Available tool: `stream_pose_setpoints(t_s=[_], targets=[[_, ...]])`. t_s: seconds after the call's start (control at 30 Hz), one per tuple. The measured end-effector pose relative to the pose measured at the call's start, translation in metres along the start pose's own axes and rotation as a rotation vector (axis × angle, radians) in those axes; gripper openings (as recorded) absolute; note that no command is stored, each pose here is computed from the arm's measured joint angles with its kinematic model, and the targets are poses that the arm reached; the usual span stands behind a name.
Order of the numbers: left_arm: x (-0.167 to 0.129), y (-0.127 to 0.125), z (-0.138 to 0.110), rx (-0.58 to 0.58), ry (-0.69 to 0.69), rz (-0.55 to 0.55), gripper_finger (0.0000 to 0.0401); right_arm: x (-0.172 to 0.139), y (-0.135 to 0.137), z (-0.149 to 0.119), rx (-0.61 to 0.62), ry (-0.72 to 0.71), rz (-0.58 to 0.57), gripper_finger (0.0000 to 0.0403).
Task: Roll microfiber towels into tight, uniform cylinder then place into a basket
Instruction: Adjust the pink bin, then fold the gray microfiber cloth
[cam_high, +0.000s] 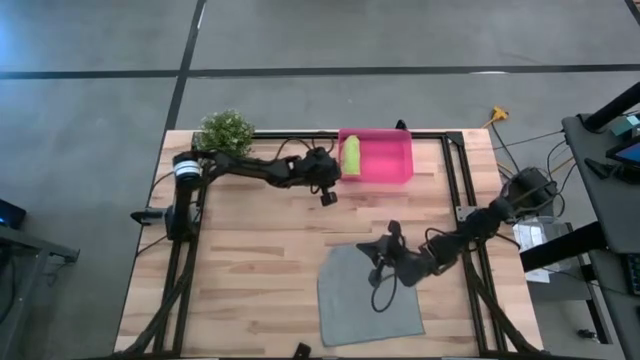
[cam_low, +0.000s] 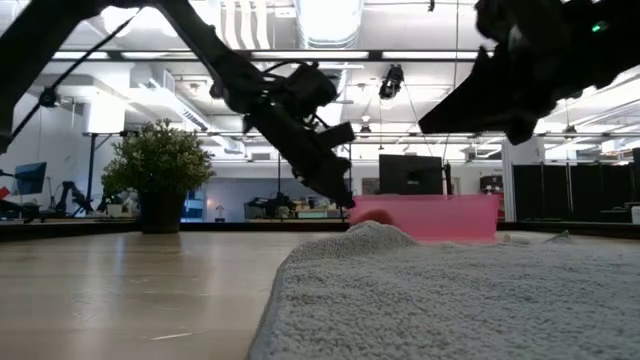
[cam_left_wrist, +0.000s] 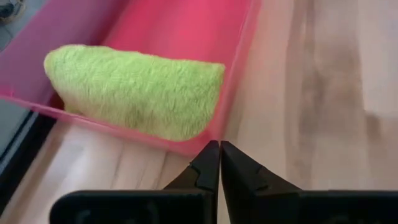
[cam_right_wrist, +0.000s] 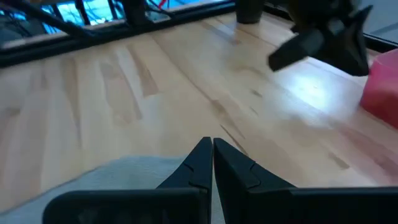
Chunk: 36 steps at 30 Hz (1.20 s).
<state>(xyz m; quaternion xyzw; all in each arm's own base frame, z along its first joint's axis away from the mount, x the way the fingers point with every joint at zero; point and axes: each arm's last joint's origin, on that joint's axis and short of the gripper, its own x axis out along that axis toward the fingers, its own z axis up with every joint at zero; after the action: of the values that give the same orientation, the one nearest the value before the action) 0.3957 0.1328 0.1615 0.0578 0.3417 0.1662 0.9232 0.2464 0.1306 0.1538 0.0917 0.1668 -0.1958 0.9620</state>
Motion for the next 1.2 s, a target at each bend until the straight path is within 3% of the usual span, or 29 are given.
stream_pose_setpoints(t_s=[0.23,0.5,0.83,1.03,1.2], targets=[[0.015,0.006,0.012,0.006,-0.030,0.001,0.0000,-0.012,0.011,-0.012,0.025,-0.003,0.022,0.0009],[0.020,0.007,0.030,-0.001,-0.179,-0.029,0.0000,-0.006,0.015,-0.028,0.049,0.013,0.002,0.0009],[0.026,0.006,0.032,0.002,-0.183,-0.055,0.0000,-0.001,0.019,-0.036,0.072,0.011,0.017,0.0009],[-0.011,-0.006,0.047,0.032,-0.155,-0.221,0.0000,-0.005,0.020,-0.032,0.047,0.006,0.033,0.0009],[-0.047,-0.029,0.028,0.101,0.044,-0.320,0.0000,-0.010,0.022,-0.029,0.037,0.105,0.156,0.0009]])
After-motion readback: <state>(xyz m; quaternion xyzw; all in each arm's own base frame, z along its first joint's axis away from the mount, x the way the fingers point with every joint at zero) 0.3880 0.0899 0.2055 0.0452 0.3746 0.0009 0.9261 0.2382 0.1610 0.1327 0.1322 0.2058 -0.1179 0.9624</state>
